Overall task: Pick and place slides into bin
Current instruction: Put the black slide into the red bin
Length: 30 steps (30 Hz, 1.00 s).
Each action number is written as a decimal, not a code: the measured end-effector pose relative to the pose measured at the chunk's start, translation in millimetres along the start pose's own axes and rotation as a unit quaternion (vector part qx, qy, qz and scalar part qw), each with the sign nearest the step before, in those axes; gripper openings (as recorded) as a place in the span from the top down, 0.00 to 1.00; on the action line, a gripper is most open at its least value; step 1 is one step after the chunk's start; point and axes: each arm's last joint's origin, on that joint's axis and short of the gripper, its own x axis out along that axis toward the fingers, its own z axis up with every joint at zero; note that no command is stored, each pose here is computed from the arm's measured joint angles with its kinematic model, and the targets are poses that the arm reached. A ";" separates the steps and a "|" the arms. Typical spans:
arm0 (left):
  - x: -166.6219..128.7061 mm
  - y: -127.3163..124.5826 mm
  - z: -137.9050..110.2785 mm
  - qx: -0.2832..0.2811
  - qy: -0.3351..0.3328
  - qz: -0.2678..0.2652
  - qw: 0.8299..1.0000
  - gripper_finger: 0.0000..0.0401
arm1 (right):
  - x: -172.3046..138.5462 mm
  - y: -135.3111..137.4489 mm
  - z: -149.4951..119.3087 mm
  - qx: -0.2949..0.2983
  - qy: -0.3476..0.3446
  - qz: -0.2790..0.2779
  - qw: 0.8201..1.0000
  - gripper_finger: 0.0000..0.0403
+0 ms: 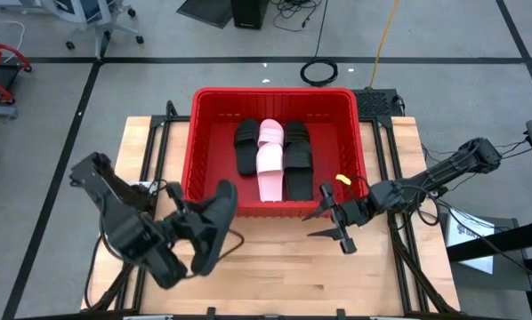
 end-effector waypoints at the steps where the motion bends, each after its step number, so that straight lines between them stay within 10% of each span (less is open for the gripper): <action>1: 1.1 6.0 1.4 0.002 -0.003 0.005 1.000 0.98 | 0.0 -1.1 0.0 -0.009 0.000 -0.003 1.000 0.59; 7: 15.5 37.4 8.1 0.040 0.001 0.044 0.998 0.97 | -1.0 -14.5 -1.5 -0.044 0.024 -0.144 0.988 0.59; 16: 59.2 71.6 15.3 0.078 0.055 0.119 0.988 0.90 | -8.9 -49.0 -6.1 -0.104 0.092 -0.377 0.916 0.59; 30: 132.2 123.7 3.7 0.078 0.181 0.158 0.967 0.90 | -25.4 -105.6 -15.7 -0.140 0.150 -0.479 0.853 0.59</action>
